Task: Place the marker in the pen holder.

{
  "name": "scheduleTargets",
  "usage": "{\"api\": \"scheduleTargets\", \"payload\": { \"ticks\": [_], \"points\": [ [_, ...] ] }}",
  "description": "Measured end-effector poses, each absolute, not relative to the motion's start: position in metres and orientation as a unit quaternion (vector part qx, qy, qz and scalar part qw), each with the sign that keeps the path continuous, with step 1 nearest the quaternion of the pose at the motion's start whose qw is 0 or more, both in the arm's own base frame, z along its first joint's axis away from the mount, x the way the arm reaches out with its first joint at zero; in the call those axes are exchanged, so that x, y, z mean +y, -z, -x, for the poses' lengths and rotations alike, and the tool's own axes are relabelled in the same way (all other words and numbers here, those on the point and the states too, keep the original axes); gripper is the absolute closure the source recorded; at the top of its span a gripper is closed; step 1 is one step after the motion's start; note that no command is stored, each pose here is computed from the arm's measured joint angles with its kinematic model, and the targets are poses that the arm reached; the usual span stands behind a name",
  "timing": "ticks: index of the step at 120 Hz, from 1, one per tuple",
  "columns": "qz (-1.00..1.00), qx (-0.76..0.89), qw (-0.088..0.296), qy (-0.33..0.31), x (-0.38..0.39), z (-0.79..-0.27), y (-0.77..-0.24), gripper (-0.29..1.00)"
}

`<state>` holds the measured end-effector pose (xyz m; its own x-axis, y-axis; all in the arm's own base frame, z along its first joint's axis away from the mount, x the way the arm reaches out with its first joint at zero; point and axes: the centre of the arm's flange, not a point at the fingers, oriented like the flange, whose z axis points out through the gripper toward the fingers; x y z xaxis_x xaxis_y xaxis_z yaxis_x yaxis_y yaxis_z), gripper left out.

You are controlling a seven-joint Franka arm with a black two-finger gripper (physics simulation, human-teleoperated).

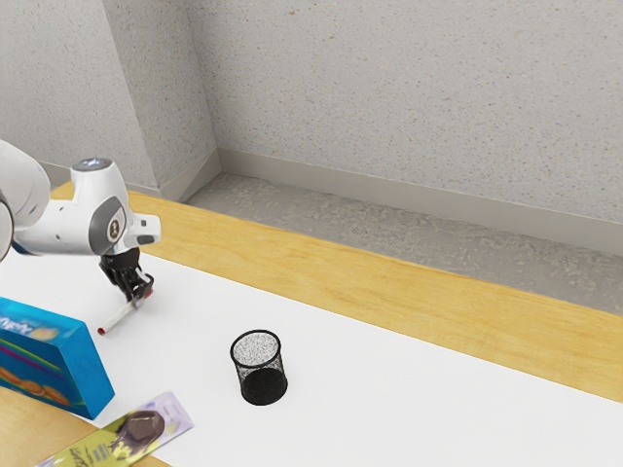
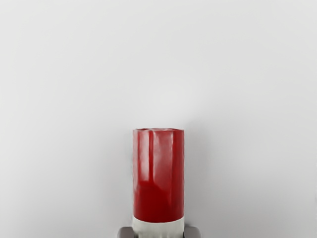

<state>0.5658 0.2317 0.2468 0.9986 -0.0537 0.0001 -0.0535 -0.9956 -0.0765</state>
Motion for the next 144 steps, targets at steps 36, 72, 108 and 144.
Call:
{"api": "scheduleTargets", "payload": {
  "ticks": [36, 72, 108, 144],
  "points": [
    [0.989, 0.110, 0.028, 0.097, 0.118, -0.609, -0.349, 0.76],
    [0.973, 0.173, -0.036, 0.150, -0.030, -0.601, -0.404, 0.78],
    [0.969, 0.174, -0.096, 0.147, -0.090, -0.560, -0.406, 0.78],
    [0.968, 0.180, -0.109, 0.134, -0.114, -0.538, -0.400, 0.79]
  ]
}}
